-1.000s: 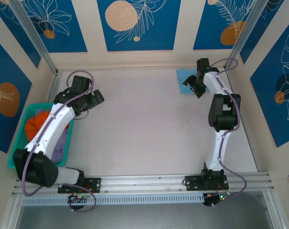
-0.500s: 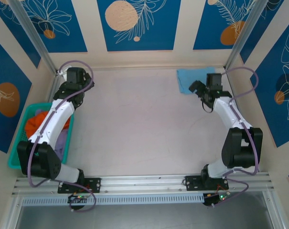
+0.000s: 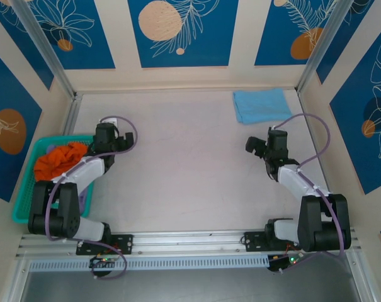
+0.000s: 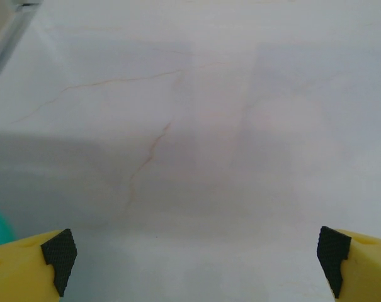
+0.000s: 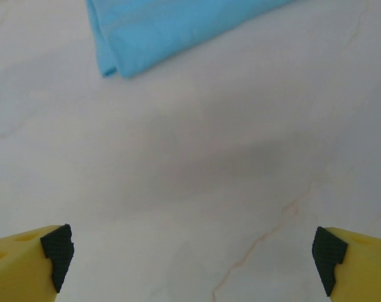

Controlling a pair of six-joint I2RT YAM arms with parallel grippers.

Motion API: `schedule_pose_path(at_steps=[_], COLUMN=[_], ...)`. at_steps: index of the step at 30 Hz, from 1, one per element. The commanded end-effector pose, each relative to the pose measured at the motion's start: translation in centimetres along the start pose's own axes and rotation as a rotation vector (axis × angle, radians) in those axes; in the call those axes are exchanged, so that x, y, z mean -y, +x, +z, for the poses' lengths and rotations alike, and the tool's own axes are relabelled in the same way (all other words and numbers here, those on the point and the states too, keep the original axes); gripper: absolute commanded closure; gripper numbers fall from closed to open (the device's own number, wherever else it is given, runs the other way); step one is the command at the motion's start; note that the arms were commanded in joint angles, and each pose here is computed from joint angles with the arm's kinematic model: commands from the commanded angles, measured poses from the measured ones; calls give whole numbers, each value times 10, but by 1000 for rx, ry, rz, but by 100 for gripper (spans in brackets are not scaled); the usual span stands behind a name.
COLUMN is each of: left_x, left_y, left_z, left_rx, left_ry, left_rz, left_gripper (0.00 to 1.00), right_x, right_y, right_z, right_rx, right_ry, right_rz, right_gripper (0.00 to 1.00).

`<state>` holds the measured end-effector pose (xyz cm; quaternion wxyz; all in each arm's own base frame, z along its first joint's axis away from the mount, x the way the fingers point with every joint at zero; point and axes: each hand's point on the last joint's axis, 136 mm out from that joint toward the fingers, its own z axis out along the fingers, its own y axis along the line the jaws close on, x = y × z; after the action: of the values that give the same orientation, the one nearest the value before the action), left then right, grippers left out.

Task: Fold and stack the t-shirts

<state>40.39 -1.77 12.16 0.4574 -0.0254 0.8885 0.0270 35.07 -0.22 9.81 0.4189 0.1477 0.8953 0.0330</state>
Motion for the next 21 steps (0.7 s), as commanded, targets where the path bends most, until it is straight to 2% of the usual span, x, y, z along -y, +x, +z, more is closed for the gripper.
schedule_pose_path(at_steps=[1,5,8,11,13,18,21], left_x=[26,31,33,29,19,9,-1], left_y=[-1,17,28,24,22,22,26], left_z=[5,5,12,22,29,17,11], left_rx=[32,30,42,48,60,145,212], left_ry=[127,171,198,185,179,157,104], left_rz=[144,148,153,182,137,98,72], left_gripper=[0,0,0,0,0,0,0], right_x=[0,0,-10,-16,-20,-32,-35], right_y=[2,21,16,6,-3,-23,-26], right_z=[-6,-3,-2,5,10,23,28], right_rx=[56,-2,29,68,107,181,176], right_ry=[-17,-47,-100,-120,-135,-185,-189], right_rz=[-63,-115,-119,-124,-128,-144,-175], right_gripper=[1,0,0,0,0,0,0])
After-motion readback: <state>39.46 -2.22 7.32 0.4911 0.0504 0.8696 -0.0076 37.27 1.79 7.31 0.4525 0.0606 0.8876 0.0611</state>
